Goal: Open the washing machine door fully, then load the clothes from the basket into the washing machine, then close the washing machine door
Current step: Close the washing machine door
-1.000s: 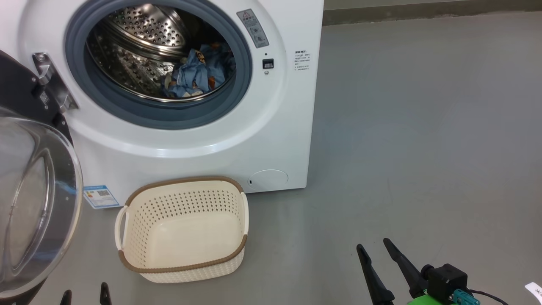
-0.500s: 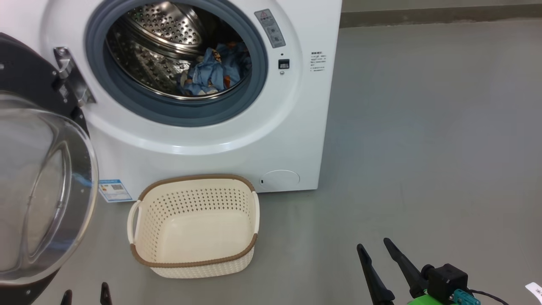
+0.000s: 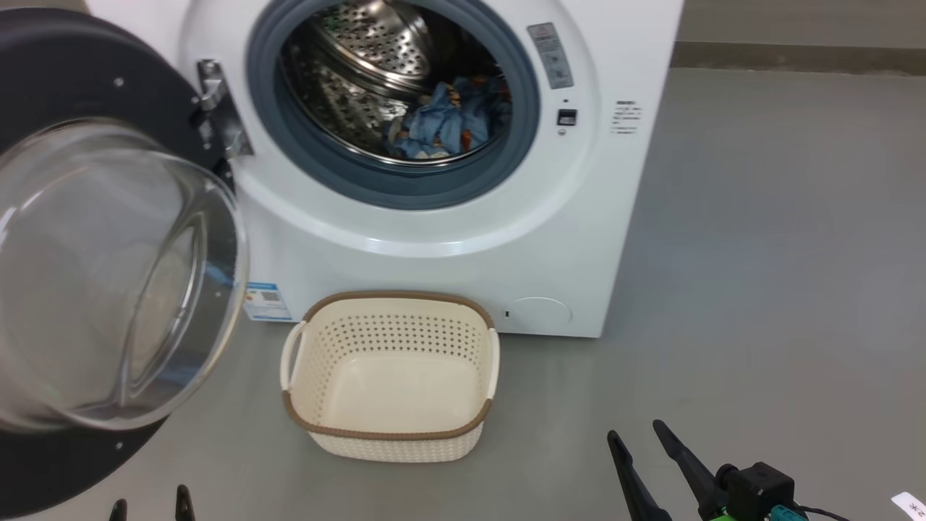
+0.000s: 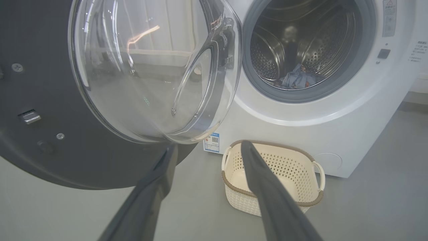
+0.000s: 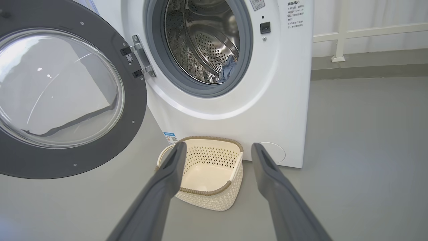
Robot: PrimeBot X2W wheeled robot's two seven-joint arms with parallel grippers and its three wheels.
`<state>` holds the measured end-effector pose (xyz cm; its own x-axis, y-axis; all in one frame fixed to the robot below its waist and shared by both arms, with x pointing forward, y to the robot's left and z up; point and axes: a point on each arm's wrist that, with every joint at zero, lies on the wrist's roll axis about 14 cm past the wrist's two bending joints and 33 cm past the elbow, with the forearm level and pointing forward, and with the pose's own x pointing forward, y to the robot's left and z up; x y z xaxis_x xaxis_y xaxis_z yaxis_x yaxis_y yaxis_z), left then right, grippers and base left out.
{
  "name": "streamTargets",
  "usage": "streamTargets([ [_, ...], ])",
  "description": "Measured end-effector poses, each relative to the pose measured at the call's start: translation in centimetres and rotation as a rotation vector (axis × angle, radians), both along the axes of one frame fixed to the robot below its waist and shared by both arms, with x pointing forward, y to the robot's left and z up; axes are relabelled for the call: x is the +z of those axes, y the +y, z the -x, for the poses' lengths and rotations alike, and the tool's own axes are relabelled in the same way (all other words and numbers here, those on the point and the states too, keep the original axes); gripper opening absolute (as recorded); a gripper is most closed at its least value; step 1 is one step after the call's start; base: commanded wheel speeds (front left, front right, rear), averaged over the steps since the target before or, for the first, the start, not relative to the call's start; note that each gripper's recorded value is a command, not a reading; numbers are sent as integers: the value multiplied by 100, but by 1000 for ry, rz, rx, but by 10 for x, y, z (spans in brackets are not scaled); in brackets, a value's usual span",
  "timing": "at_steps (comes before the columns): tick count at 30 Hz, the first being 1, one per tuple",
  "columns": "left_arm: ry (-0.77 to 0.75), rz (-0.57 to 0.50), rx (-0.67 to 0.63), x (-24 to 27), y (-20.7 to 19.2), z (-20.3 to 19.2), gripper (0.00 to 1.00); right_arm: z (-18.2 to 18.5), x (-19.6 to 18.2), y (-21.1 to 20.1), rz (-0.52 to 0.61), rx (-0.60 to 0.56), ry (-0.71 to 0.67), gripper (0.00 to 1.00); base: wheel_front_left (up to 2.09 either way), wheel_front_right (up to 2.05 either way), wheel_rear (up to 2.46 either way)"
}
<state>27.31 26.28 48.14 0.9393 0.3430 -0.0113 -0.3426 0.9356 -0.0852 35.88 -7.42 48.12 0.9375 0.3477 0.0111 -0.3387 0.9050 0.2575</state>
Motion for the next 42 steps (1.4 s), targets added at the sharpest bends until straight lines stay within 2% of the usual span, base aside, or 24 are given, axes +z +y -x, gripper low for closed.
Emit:
streamTargets([
  [21,22,8,278,-8,50,84,100,0,-3,82,14,257,11,100,0,0,0],
  [42,38,5,376,-10,63,110,100,3,-9,113,15,356,28,100,0,0,0],
])
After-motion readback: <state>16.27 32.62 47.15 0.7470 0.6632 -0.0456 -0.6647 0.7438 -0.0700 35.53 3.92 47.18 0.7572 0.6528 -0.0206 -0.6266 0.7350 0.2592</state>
